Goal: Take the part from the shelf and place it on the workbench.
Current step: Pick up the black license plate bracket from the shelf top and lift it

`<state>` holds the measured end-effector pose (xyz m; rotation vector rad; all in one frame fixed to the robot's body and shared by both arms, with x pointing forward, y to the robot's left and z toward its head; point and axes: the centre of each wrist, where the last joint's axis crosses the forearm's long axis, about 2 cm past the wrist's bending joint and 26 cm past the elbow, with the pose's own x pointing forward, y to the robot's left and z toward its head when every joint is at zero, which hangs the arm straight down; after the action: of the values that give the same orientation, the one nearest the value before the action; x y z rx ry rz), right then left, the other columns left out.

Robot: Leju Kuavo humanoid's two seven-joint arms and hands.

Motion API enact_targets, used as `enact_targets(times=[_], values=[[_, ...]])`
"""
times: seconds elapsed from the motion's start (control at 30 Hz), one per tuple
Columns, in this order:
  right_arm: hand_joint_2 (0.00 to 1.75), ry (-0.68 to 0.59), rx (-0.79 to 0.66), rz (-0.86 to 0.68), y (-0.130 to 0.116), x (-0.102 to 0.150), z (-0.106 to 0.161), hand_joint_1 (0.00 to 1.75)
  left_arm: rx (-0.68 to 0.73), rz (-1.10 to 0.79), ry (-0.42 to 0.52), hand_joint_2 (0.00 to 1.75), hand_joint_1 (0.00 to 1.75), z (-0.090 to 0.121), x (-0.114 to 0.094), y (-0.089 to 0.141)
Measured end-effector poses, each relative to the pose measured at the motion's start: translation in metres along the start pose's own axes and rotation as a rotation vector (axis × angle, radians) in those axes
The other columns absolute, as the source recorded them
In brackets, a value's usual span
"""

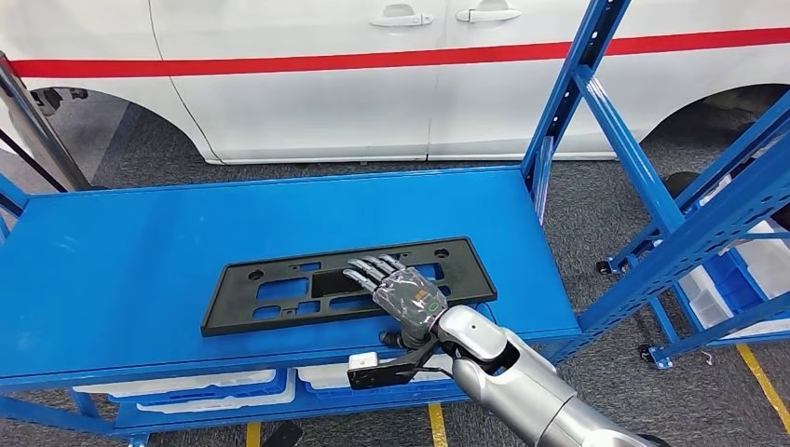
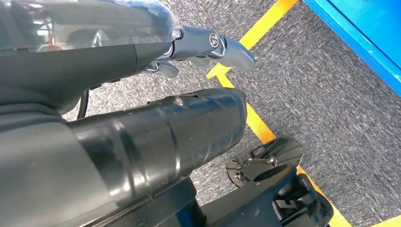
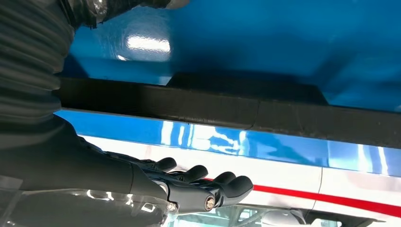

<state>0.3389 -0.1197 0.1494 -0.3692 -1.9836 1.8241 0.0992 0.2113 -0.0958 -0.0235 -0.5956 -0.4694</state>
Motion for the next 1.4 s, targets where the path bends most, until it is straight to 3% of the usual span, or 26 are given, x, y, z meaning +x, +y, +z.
enact_targets(times=[0.57, 1.4], values=[[1.75, 0.059, 0.024, 0.210, -0.016, -0.016, 0.002, 0.00, 0.000, 0.014, 0.008, 0.00, 0.00, 0.001, -0.004, -0.002], [1.75, 0.111, 0.081, 0.213, -0.004, -0.033, 0.012, 0.00, 0.003, 0.022, 0.009, 0.00, 0.00, 0.002, -0.004, -0.002]])
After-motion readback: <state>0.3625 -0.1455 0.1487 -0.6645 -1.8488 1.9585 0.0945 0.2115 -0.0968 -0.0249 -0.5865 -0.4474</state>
